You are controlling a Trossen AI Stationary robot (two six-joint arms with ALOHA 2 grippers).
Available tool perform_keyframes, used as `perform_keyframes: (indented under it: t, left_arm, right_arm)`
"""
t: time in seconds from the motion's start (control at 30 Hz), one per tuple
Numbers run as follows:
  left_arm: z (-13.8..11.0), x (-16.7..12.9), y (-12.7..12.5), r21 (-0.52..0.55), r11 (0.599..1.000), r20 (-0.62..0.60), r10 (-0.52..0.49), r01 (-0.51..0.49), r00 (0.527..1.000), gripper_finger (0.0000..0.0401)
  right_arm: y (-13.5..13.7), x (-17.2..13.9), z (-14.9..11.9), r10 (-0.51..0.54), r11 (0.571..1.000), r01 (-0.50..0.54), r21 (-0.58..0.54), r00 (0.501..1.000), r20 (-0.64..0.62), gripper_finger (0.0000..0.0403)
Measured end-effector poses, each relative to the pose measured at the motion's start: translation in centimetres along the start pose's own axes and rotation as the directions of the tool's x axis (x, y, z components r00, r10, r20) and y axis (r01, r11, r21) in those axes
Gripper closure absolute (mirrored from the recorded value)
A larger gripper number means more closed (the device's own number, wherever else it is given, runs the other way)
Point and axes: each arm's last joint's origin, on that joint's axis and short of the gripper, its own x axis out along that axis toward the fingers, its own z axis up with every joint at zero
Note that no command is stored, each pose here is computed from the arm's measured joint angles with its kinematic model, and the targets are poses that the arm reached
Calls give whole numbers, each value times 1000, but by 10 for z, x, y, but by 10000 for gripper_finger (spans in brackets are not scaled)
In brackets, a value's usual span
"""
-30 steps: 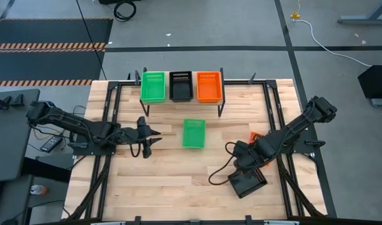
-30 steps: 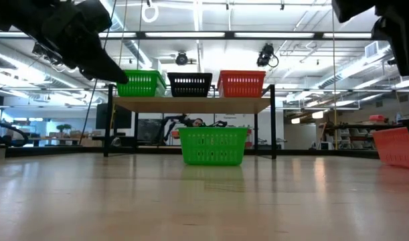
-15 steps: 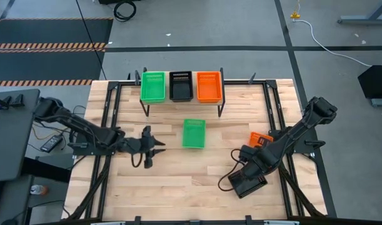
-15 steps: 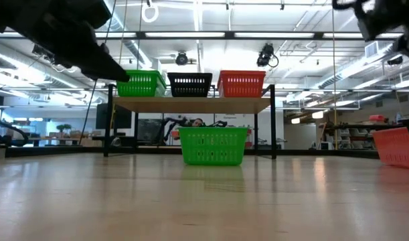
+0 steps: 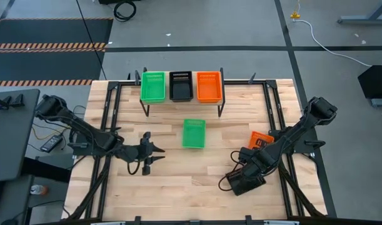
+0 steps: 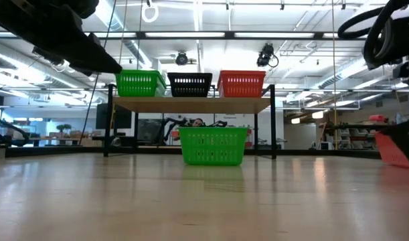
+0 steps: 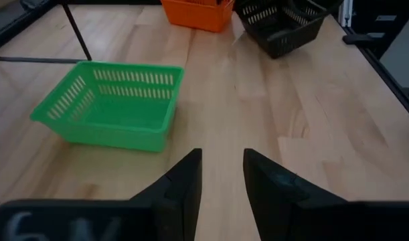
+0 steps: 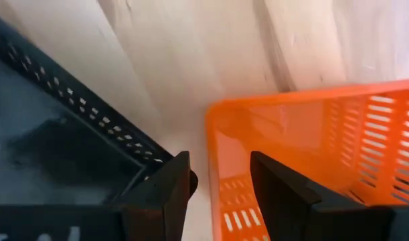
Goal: Stack baskets on shelf by color
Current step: Stack the orange bin on top of the orange bin on the shelf
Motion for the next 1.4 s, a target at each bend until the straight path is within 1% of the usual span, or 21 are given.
perform_keyframes:
  t: [0.13,0.47,0.53,0.63,0.7,0.83,0.9,0.97,1.03,1.1,1.23,1.3,1.4]
  left_arm:
    - [0,-2,-3,5,1000,11,8,-8,1000,284]
    - [-1,-3,-4,4,1000,13,3,-3,1000,284]
    - [-1,-3,-4,4,1000,13,5,-5,1000,284]
    - [-1,-3,-4,4,1000,13,5,-5,1000,284]
    - [-1,-3,-4,4,1000,13,5,-5,1000,284]
    - [-1,-3,-4,4,1000,13,5,-5,1000,284]
    - [-1,-3,-4,4,1000,13,5,-5,1000,284]
    - [-1,-3,-4,3,1000,13,5,-5,1000,284]
    - [-1,-3,-4,4,1000,13,5,-5,1000,284]
    - [-1,-3,-4,6,1000,13,5,-5,1000,284]
    - [0,-3,-4,6,1000,17,17,-18,1000,284]
    - [0,-3,-4,5,1000,19,19,-19,1000,284]
    - [0,-3,-4,4,1000,23,18,-18,1000,284]
  right_arm:
    - [-1,6,2,13,1000,-13,5,1000,5,238]
    - [-6,11,8,6,999,-7,-50,1000,-8,242]
    - [-7,11,9,8,998,-8,-61,1000,-11,253]
    - [-7,11,9,8,996,-9,-84,1000,-12,283]
    - [-7,11,9,10,995,-11,-99,1000,-15,311]
    - [-6,11,9,23,994,-24,-105,1000,-7,381]
    - [-5,13,9,37,994,-37,-104,999,-3,386]
    - [-4,14,10,55,993,-55,-100,998,-4,379]
    - [-4,13,9,50,994,-51,-102,999,-13,377]
    - [-4,6,11,30,994,-33,-104,999,-23,385]
    - [-7,-21,20,-20,993,19,-119,1000,-11,388]
    - [-9,-39,26,-56,991,58,-124,998,21,388]
    - [-14,-68,38,-104,986,118,-121,988,114,388]
